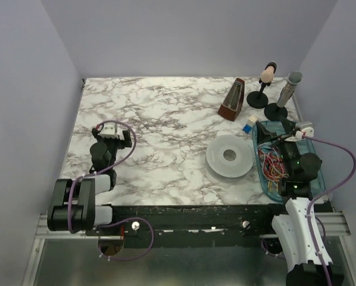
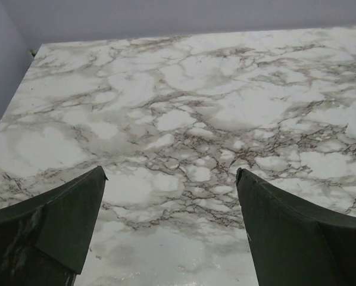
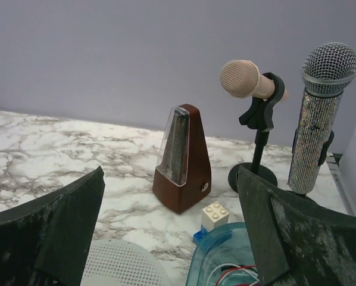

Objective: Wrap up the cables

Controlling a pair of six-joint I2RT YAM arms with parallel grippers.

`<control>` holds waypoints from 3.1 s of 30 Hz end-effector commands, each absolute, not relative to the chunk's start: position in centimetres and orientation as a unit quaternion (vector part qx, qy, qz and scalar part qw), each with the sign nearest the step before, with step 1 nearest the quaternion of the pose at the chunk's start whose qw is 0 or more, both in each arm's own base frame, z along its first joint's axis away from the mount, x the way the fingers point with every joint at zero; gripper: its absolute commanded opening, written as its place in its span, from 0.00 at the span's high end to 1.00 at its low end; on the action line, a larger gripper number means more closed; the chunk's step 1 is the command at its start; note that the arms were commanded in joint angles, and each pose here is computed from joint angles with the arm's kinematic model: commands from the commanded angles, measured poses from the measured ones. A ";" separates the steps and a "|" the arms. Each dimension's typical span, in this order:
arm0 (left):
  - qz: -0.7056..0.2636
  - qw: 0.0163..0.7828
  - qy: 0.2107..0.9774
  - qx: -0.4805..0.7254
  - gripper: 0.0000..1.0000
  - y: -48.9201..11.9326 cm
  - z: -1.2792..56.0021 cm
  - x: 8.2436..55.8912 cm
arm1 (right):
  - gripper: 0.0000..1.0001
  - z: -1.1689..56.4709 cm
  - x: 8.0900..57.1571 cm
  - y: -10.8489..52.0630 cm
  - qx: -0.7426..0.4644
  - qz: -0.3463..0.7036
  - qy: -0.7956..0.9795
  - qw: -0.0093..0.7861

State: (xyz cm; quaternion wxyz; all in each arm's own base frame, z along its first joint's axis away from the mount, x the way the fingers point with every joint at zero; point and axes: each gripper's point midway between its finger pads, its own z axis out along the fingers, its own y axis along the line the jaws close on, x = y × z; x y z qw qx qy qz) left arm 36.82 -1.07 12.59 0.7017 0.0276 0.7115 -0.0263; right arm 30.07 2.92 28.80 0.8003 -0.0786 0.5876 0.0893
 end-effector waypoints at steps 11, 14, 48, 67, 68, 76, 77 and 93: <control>-0.093 0.608 0.769 0.174 0.01 -5.5 24.3 38.1 | 0.00 23.8 25.9 -2.9 0.203 0.028 0.811 0.548; -0.098 0.576 0.790 0.185 0.01 -6.7 24.8 36.8 | 0.00 20.9 24.8 -3.6 0.242 -0.001 0.861 0.447; -0.282 0.584 0.747 0.146 0.01 -11.8 28.2 32.8 | 0.55 11.0 34.1 -11.4 0.433 0.072 0.818 0.372; -0.277 0.600 0.728 0.183 0.01 -12.2 29.7 32.9 | 0.99 19.8 32.0 -12.7 0.362 0.001 0.811 0.460; -0.276 0.601 0.725 0.190 0.01 -12.3 29.8 32.9 | 0.99 21.8 31.7 -12.8 0.354 -0.006 0.802 0.481; -0.305 0.592 0.708 0.234 0.04 -14.1 29.7 31.9 | 0.99 39.9 26.8 -10.4 0.244 -0.039 0.703 0.667; -0.313 0.586 0.706 0.245 0.04 -14.7 29.7 31.6 | 0.99 42.5 26.0 -9.4 0.219 -0.035 0.686 0.693; -0.454 0.578 0.529 0.424 0.05 -27.5 46.6 27.5 | 0.99 67.5 14.2 10.6 -0.231 0.219 0.454 0.832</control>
